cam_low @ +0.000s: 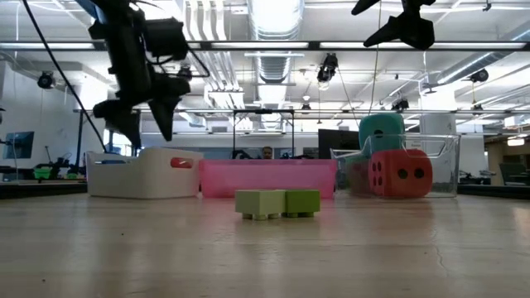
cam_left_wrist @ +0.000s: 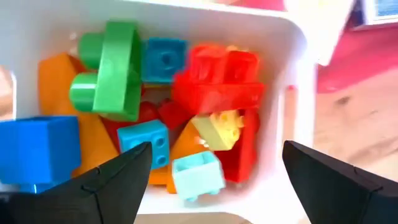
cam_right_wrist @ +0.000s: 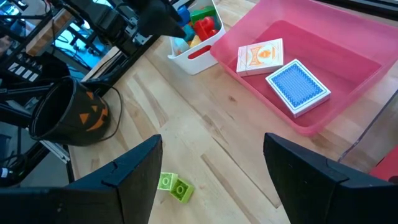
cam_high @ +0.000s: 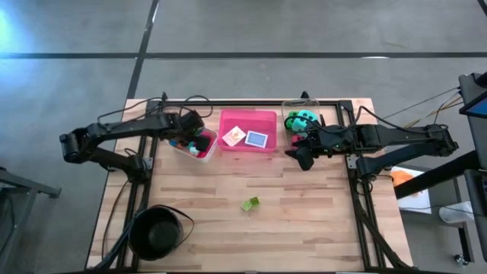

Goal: Pick & Place Toys
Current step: Put the light green game piece into the white bin

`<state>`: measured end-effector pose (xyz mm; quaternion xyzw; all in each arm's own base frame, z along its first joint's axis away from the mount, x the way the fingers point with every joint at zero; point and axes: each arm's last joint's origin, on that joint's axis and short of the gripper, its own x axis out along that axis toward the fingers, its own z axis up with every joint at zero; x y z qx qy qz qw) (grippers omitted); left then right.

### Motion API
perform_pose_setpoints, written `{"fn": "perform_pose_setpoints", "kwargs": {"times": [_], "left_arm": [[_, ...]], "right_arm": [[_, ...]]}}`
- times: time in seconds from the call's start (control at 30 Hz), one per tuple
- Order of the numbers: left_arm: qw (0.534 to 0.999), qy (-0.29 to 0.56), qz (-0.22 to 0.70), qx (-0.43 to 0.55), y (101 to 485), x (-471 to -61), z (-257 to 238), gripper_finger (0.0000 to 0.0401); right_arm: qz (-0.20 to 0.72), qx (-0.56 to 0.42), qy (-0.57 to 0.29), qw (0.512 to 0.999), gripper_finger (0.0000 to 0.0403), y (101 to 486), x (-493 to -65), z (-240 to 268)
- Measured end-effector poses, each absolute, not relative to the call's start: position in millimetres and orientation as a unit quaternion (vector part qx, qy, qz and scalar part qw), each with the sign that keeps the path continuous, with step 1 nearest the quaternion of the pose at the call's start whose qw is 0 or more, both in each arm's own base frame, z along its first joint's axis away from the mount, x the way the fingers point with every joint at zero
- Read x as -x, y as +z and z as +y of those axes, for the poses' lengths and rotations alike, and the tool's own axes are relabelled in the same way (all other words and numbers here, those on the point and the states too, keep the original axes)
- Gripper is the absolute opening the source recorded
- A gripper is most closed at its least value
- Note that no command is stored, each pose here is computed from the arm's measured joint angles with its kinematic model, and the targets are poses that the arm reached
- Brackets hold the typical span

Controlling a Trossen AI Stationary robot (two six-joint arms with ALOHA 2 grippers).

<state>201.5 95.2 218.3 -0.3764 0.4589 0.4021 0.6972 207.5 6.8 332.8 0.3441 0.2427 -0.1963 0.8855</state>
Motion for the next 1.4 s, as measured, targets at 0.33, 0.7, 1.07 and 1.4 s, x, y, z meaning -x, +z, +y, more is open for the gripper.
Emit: {"fn": "perform_pose_setpoints", "kwargs": {"times": [0.33, 0.7, 1.07, 1.4], "left_arm": [[0.733, 0.347, 0.472, 0.344, 237, -214, 81, 0.0364], [0.923, 0.111, 0.32, 0.184, 227, -260, -20, 0.0364], [0.93, 0.073, 0.324, 0.16, 201, -272, -69, 0.0362], [0.916, -0.092, 0.39, -0.012, 172, -303, -91, 0.0362]], "right_arm": [[0.242, -0.349, -0.198, 0.884, 0.0271, 333, -208, 7], [0.24, -0.354, -0.199, 0.882, 0.0271, 333, -208, 7], [0.238, -0.357, -0.201, 0.881, 0.0271, 333, -208, 7], [0.233, -0.369, -0.201, 0.877, 0.0271, 334, -208, 7]]}}
